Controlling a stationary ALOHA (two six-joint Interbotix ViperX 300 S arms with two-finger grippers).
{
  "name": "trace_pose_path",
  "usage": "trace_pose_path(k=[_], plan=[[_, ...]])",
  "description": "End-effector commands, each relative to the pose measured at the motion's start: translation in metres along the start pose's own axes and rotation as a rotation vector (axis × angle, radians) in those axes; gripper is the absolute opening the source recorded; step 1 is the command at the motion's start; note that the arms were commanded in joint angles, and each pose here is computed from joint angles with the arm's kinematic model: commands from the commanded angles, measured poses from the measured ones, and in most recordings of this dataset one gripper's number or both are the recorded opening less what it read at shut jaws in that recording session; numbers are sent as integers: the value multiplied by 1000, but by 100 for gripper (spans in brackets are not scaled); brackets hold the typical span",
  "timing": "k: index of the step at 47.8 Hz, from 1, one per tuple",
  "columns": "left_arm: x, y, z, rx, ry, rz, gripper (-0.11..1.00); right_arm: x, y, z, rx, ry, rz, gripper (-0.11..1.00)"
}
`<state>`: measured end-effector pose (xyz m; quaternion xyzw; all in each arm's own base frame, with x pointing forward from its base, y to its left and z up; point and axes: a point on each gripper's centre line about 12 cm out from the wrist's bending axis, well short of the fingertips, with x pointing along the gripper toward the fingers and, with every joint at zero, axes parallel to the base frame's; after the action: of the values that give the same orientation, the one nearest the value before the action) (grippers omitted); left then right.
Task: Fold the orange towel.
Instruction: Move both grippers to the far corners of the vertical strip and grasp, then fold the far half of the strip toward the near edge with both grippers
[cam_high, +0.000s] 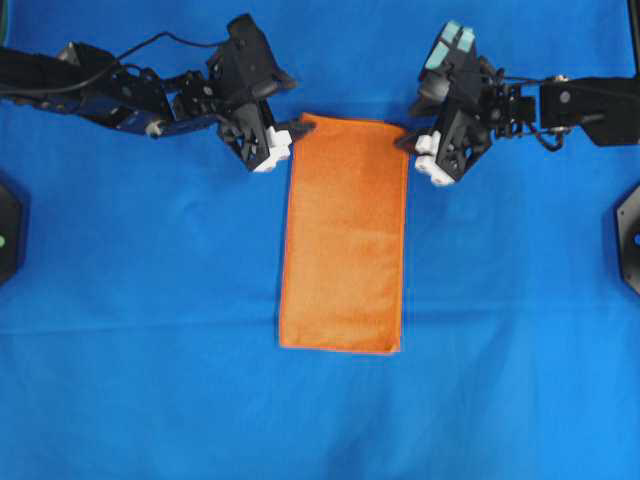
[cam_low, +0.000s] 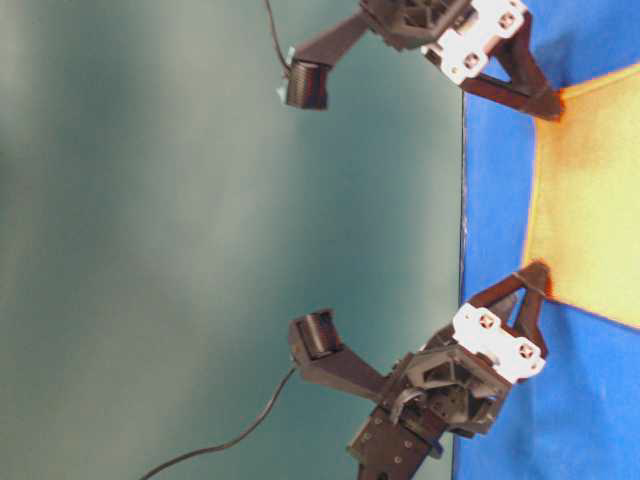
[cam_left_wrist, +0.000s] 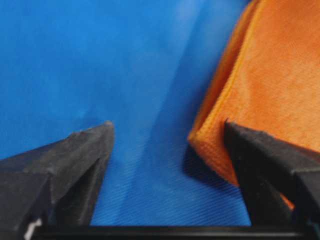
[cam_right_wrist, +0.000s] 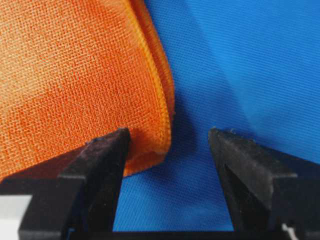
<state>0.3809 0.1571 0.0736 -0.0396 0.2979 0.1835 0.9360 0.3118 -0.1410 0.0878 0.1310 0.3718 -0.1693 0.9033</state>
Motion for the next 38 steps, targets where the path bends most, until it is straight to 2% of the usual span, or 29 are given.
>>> trace_pose_path(k=[1,9,13,16,21,23,26,31,38], plan=[[0,4,10,-2,-33,7,81,4,0,9,1,-24,7,64],[2,4,2,-2,-6,7,76,9,-2,5,-7,6,-7,62],[2,3,-2,-3,11,5,68,9,-2,4,-17,16,-12,55],[3,2,-4,2,23,2,57,8,-3,3,-30,19,-14,42],[2,-3,-6,14,33,-8,39,8,-2,3,-41,19,-11,12],[2,-5,-6,23,35,-11,30,8,-2,3,-43,19,-11,4],[2,-6,-6,31,35,-14,18,8,-2,4,-45,17,-10,3],[2,-9,-5,45,31,-19,6,8,-2,4,-45,18,-11,3],[0,-10,-3,47,34,-22,4,8,-2,5,-45,16,-11,3]])
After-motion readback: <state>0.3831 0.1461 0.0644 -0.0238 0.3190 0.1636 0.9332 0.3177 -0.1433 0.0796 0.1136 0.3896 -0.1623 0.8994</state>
